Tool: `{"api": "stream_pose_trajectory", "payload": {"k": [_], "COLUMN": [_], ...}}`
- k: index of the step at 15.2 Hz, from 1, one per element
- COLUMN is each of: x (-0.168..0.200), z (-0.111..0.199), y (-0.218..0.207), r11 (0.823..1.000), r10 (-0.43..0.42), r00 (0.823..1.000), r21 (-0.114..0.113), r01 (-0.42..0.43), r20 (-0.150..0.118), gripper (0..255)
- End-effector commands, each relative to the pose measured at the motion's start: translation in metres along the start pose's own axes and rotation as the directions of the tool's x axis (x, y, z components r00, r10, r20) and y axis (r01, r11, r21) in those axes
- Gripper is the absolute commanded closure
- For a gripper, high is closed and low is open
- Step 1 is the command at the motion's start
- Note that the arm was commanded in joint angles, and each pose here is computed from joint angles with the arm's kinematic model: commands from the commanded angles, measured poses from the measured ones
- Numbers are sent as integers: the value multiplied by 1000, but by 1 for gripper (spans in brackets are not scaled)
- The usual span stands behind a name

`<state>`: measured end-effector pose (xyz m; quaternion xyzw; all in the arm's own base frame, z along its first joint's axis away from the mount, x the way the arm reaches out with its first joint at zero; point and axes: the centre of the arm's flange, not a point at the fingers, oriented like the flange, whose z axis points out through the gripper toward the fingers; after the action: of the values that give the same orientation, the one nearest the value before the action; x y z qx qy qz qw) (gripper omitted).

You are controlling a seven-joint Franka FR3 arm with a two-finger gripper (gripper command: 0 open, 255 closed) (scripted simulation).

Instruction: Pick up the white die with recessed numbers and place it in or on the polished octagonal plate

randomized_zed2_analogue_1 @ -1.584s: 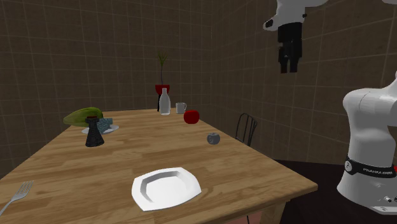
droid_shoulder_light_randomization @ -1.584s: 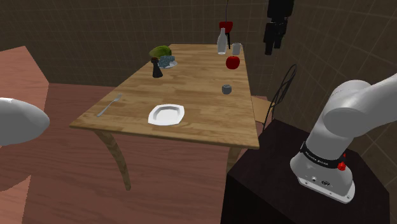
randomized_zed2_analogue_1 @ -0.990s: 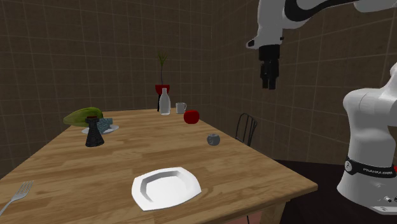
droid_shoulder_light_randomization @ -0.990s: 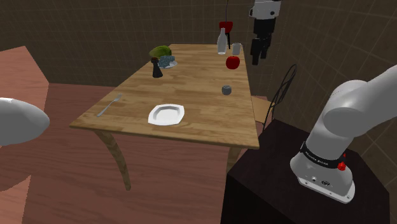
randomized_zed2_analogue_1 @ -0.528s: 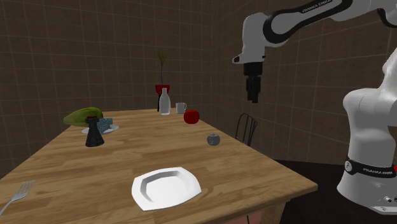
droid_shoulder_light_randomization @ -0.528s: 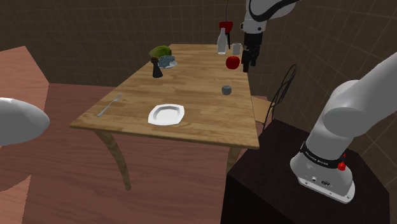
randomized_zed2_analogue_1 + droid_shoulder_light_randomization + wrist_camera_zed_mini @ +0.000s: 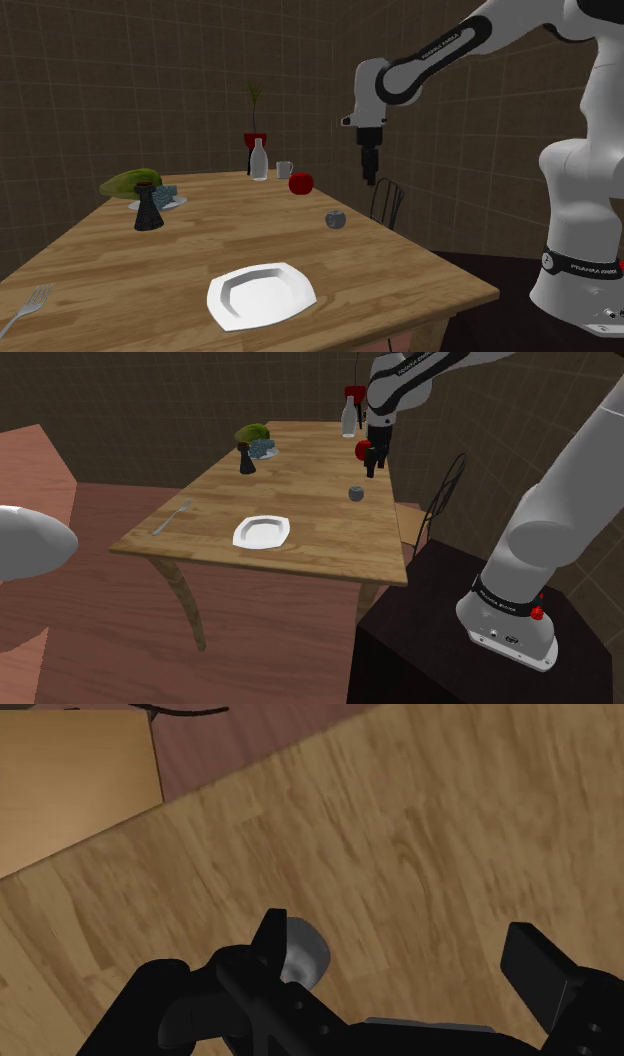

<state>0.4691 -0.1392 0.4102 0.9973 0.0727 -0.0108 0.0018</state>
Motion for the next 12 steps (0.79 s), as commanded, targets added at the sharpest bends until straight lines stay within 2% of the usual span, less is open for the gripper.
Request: {"api": "stream_pose_trajectory", "payload": {"k": [1, 9, 12], "x": [16, 82, 86], "z": [17, 83, 98], "y": [13, 59, 62], "r11": [1000, 999, 999], "r10": [-8, -39, -41], "r00": [1000, 999, 999], "r21": [-1, 2, 2], "r01": [8, 39, 41], "r20": [-5, -21, -22], "gripper": [0, 0, 0]}}
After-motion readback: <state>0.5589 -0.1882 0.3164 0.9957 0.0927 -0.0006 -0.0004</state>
